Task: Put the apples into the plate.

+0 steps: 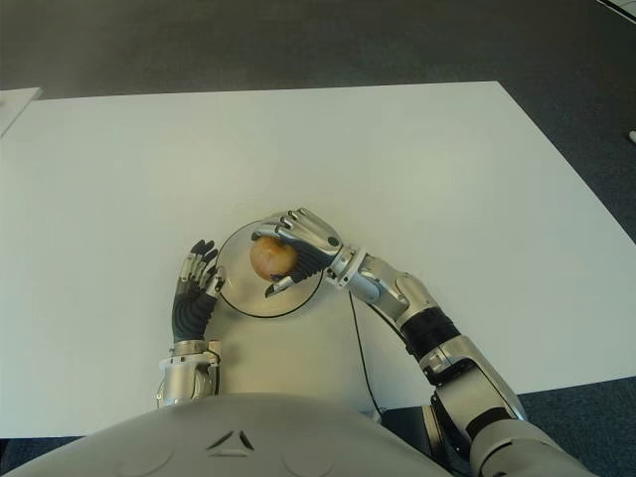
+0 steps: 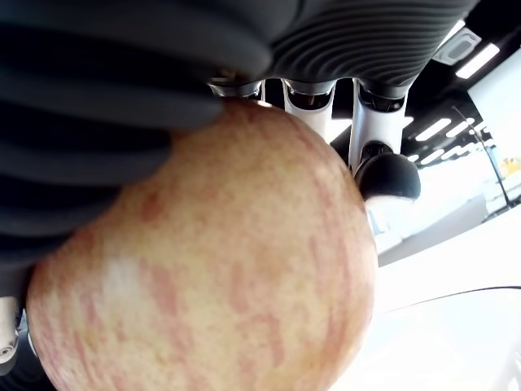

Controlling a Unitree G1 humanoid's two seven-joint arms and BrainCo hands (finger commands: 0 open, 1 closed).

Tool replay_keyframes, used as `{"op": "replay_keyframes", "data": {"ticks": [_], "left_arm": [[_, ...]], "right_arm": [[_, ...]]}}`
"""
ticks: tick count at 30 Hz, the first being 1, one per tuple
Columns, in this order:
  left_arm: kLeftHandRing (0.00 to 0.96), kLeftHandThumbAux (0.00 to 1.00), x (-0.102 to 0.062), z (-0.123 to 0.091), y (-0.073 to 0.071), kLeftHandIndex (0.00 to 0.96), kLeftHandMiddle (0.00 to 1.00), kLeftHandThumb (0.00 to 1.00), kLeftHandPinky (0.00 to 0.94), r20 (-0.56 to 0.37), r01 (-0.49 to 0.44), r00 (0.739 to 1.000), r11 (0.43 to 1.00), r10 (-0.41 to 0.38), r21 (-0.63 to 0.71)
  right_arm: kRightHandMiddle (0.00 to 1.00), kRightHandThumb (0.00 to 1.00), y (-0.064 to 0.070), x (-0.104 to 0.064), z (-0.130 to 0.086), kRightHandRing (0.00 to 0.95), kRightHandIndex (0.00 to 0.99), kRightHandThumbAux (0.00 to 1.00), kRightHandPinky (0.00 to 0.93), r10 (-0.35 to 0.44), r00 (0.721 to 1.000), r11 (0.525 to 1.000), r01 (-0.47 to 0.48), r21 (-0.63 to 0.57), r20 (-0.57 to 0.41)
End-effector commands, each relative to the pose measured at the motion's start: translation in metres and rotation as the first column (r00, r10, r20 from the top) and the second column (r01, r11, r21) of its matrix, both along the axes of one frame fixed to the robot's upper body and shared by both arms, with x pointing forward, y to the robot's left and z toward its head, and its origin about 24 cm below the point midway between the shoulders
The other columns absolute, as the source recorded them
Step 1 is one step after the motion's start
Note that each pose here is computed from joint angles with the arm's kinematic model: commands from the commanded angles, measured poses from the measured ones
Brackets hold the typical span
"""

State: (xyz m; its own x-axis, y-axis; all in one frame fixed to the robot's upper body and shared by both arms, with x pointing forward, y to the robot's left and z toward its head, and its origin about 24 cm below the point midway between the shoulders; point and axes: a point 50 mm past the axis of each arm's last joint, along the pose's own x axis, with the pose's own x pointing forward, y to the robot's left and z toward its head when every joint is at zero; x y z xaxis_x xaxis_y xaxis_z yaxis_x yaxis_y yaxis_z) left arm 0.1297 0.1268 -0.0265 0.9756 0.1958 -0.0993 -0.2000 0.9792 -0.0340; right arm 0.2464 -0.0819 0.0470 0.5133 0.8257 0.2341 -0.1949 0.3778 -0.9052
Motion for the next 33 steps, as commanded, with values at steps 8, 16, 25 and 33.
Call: {"op": "replay_keyframes", "data": {"ticks": [8, 16, 25, 33], "left_arm": [[0.097, 0.661, -0.0177, -0.0392, -0.0133, 0.097, 0.092, 0.298, 0.119, -0.264, -0.051, 0.964, 0.996, 0.030, -0.072], [0.088, 0.637, -0.0167, -0.0398, -0.0137, 0.105, 0.091, 0.295, 0.130, -0.265, -0.049, 0.964, 0.996, 0.029, -0.069], [0.094, 0.605, -0.0165, -0.0402, -0.0136, 0.115, 0.100, 0.301, 0.153, -0.262, -0.043, 0.965, 0.997, 0.024, -0.069], [0.107, 0.621, -0.0164, -0.0409, -0.0131, 0.111, 0.104, 0.304, 0.162, -0.266, -0.050, 0.964, 0.996, 0.030, -0.070]], "right_arm": [[0.819, 0.710, 0.0068, 0.0038, 0.0036, 0.783, 0.440, 0.715, 0.734, 0.009, 1.000, 1.000, -0.009, -0.003, 0.026], [0.634, 0.696, 0.0073, 0.0046, 0.0029, 0.587, 0.436, 0.717, 0.504, -0.002, 1.000, 1.000, 0.002, -0.028, 0.007], [0.436, 0.686, 0.0082, 0.0056, 0.0041, 0.373, 0.429, 0.719, 0.308, -0.017, 1.000, 0.999, 0.017, -0.031, 0.007], [0.374, 0.684, 0.0080, 0.0058, 0.0048, 0.319, 0.425, 0.718, 0.259, -0.045, 0.999, 0.999, 0.045, -0.024, -0.005]]}}
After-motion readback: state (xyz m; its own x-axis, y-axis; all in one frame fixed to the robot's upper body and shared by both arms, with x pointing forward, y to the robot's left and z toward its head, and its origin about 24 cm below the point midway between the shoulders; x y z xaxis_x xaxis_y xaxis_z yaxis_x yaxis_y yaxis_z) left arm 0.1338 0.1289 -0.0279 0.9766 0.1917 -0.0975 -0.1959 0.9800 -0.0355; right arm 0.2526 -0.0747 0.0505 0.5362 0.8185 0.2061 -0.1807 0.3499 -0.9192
